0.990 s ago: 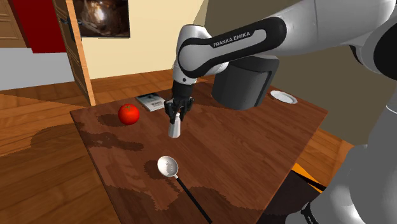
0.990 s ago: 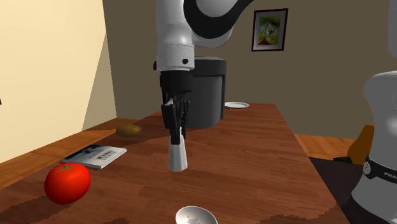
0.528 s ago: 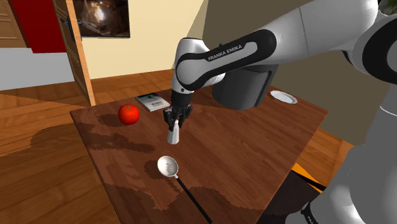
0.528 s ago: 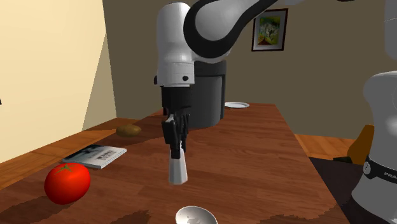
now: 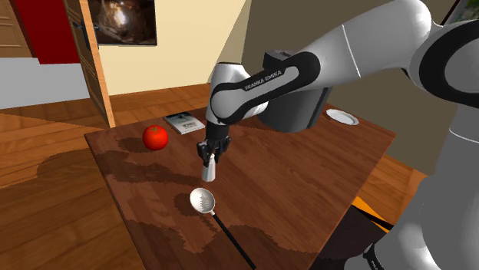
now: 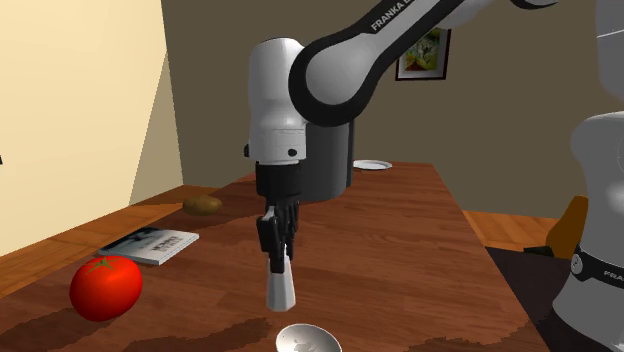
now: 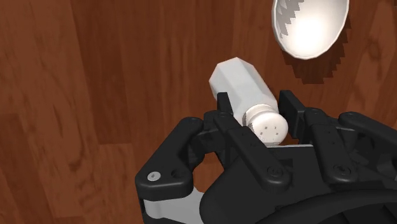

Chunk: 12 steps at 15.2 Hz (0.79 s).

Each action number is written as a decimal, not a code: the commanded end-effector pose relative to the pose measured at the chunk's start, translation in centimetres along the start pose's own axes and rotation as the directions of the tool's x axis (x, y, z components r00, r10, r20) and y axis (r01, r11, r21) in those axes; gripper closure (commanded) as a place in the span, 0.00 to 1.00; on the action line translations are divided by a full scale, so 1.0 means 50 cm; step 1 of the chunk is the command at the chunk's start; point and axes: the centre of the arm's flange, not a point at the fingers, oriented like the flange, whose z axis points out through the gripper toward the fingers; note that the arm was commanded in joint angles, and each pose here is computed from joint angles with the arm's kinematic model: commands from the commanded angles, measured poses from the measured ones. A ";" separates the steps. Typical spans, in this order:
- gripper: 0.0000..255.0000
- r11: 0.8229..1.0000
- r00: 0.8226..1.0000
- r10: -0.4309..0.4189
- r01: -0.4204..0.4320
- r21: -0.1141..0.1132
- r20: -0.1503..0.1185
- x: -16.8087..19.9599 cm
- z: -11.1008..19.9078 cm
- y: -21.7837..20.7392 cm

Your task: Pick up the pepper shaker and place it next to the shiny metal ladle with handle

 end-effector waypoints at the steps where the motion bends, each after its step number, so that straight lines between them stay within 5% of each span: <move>1: 1.00 1.000 1.000 0.000 0.000 0.000 -0.001 0.001 0.021 0.002; 11: 1.00 1.000 1.000 0.000 0.000 0.000 -0.001 0.003 0.045 0.005; 12: 0.00 1.000 1.000 0.000 0.000 0.000 -0.001 0.003 0.045 0.005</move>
